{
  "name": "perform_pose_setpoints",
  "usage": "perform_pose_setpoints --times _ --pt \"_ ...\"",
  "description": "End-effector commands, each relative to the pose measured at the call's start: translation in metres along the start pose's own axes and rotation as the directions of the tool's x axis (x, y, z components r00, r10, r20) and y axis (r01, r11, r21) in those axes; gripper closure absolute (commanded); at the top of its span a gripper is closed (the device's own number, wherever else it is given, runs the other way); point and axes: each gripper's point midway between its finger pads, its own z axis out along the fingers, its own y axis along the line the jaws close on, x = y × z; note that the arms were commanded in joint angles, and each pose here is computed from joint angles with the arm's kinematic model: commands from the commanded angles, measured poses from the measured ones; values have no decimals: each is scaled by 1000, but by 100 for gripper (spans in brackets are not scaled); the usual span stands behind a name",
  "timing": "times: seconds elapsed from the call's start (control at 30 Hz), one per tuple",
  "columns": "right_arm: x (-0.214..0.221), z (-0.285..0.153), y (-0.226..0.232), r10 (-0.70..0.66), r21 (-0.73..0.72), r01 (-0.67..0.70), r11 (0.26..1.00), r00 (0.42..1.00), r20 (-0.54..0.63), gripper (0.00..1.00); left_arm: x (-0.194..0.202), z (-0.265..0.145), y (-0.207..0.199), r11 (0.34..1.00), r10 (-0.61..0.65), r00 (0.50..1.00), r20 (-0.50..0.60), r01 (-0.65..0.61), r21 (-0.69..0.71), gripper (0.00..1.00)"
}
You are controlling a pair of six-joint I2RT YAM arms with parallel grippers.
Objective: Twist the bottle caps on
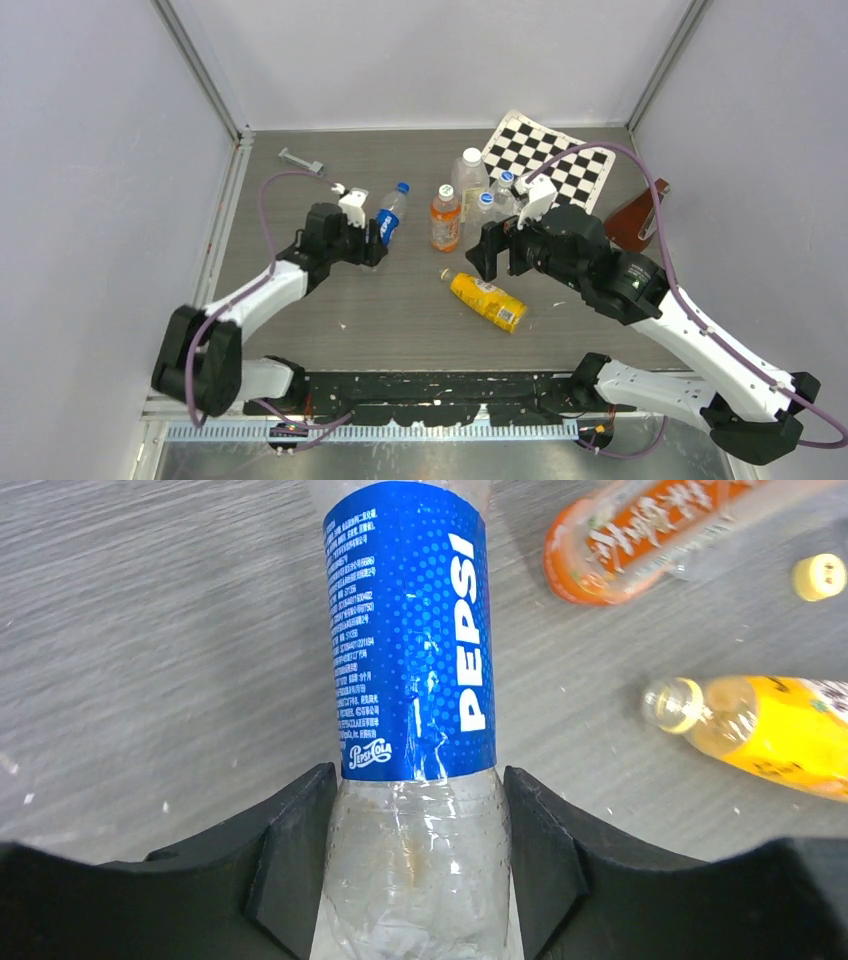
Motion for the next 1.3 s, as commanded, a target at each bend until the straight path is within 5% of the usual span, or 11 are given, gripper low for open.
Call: perform_pose_setpoints --times 0.0,0.1,0.3,0.67,1.03,1.23,1.27 --pt "-26 -5 27 99 -148 -82 986 988 116 0 -11 -43 -8 999 -41 988 146 44 -14 58" --pt "-54 -1 34 225 -177 -189 966 951 212 0 -13 -77 -16 1000 6 965 263 -4 -7 61" --pt "-95 22 54 381 -204 -343 917 903 196 3 -39 -142 -44 981 140 844 518 -189 42 62" --pt "-144 73 88 494 -293 -428 855 845 204 15 -49 -182 -85 879 287 681 674 -466 97 59" --pt "-150 93 103 539 -345 -461 818 824 175 30 -53 -194 -95 855 291 636 714 -508 104 59" --pt "-145 97 112 545 -375 -468 800 829 129 50 -56 -192 -90 866 294 633 716 -493 80 57" --pt "-145 98 112 543 -375 -466 801 830 128 62 -55 -191 -89 869 294 636 714 -489 77 56"
